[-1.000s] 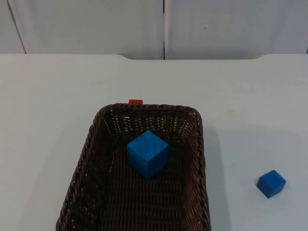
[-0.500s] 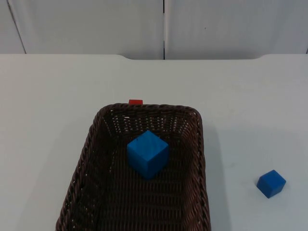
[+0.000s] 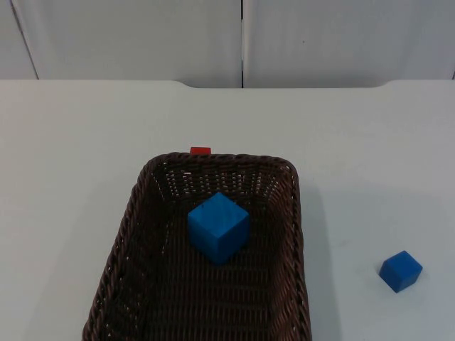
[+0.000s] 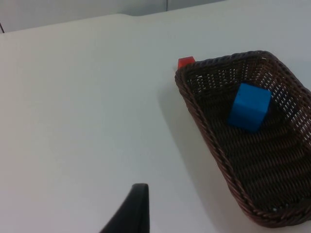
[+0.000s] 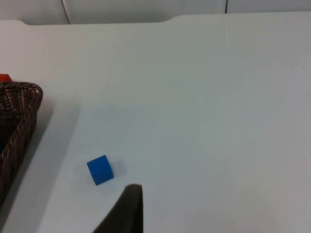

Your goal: Pick up the basket with the left hand and place the largest block into the basket with the right hand.

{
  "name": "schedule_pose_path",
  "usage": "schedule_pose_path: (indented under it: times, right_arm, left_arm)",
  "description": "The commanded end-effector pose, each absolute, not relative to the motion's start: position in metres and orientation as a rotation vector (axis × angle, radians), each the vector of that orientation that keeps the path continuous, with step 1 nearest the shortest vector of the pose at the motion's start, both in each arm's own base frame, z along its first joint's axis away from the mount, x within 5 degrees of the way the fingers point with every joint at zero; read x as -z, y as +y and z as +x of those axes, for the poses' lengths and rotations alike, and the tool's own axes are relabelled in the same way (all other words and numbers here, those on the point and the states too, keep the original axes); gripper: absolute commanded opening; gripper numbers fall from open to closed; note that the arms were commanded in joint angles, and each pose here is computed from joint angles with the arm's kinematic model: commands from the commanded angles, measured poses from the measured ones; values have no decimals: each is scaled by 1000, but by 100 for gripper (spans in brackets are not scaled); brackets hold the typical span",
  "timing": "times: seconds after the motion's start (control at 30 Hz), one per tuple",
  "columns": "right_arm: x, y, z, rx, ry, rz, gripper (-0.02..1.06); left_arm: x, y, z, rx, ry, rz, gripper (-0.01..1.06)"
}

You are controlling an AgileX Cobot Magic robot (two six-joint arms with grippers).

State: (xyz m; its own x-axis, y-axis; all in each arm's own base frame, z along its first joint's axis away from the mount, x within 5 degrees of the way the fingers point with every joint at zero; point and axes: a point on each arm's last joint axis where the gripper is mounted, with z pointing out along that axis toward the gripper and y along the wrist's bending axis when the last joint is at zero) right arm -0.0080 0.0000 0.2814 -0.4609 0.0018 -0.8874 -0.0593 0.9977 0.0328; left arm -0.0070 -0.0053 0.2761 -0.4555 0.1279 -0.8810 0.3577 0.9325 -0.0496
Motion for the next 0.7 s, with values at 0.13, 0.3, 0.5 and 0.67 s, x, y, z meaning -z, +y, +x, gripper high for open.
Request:
schedule_pose_path:
  times: [0.13,0.3,0.5,0.67]
  right_arm:
    - [-281,0,-7,-63,2043,-34,105]
    - [-281,0,-7,-63,2043,-34,105]
    - [-281,0,-7,-63,2043,-34,105]
    - [-281,0,-7,-63,2043,-34,105]
  left_arm:
    - [-275,-6,-7,251,2045,294,105]
    - [-275,-6,-6,212,2051,228,105]
    - [-275,-7,-6,154,2056,132,105]
    - [-275,-7,-5,121,2058,77,105]
